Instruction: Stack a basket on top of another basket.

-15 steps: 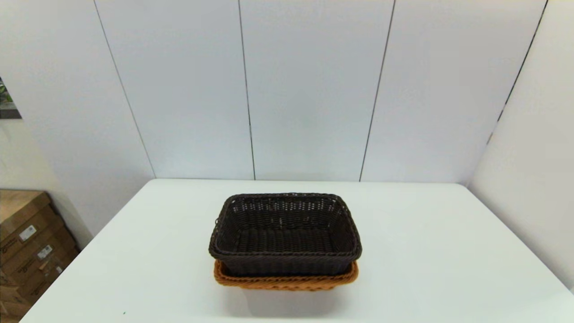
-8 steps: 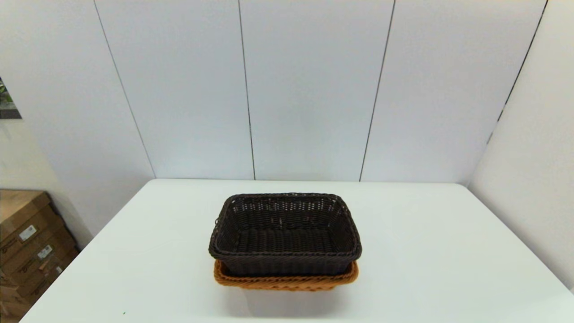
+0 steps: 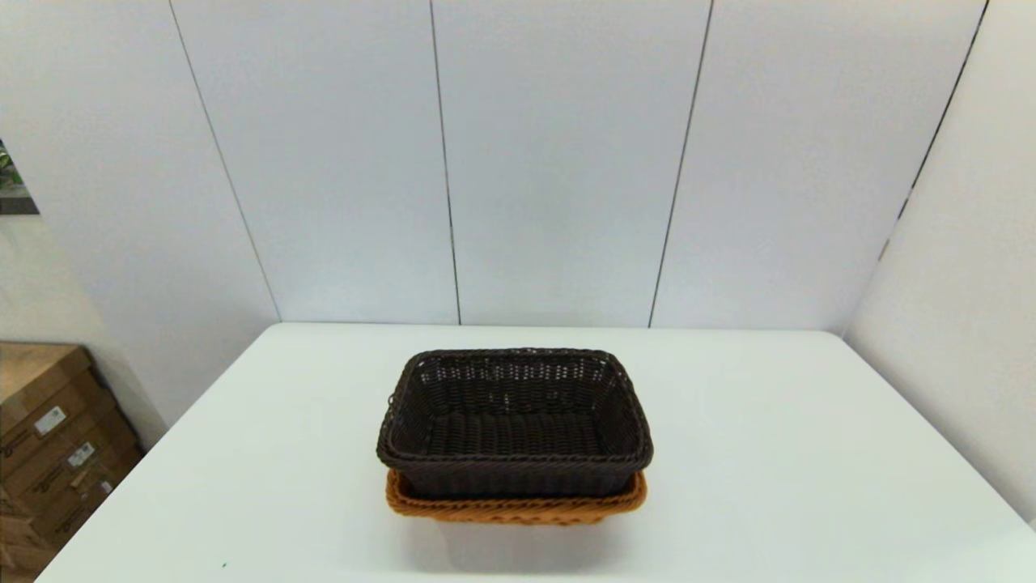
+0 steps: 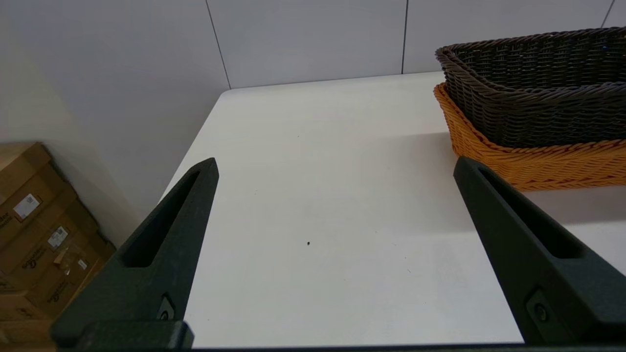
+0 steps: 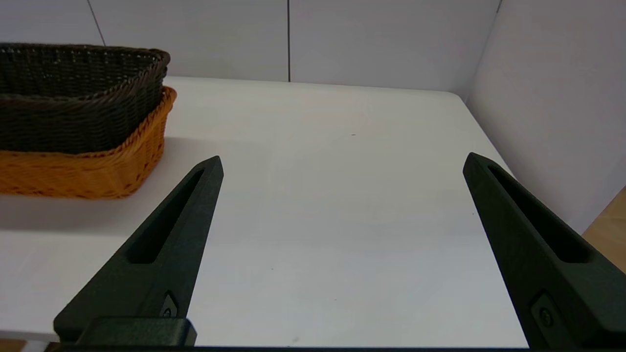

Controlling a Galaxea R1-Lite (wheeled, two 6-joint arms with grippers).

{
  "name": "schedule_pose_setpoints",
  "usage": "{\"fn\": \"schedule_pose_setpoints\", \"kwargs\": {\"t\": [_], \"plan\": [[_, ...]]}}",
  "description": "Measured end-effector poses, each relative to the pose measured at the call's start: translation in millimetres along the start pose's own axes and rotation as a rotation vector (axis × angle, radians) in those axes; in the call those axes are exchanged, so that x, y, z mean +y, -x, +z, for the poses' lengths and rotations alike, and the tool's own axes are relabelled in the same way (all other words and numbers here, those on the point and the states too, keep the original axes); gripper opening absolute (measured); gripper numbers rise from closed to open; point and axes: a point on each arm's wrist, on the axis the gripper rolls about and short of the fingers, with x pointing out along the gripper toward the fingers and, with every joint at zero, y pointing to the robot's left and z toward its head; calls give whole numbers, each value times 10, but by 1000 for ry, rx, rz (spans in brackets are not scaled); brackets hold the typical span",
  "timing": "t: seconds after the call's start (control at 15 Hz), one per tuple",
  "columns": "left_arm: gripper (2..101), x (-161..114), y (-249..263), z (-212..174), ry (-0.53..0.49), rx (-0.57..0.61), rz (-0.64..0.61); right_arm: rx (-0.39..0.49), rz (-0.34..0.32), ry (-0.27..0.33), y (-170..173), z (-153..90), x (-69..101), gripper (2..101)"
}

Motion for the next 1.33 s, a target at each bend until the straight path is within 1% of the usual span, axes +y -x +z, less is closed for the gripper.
{"fn": "schedule_pose_setpoints", "kwargs": {"t": [0.13,1.33], "plan": [[978,0,0,0,0,0,0,0,-1,-9,0,-1,0,973],[978,0,0,0,0,0,0,-2,-3,-16,0,1,-1,973]]}}
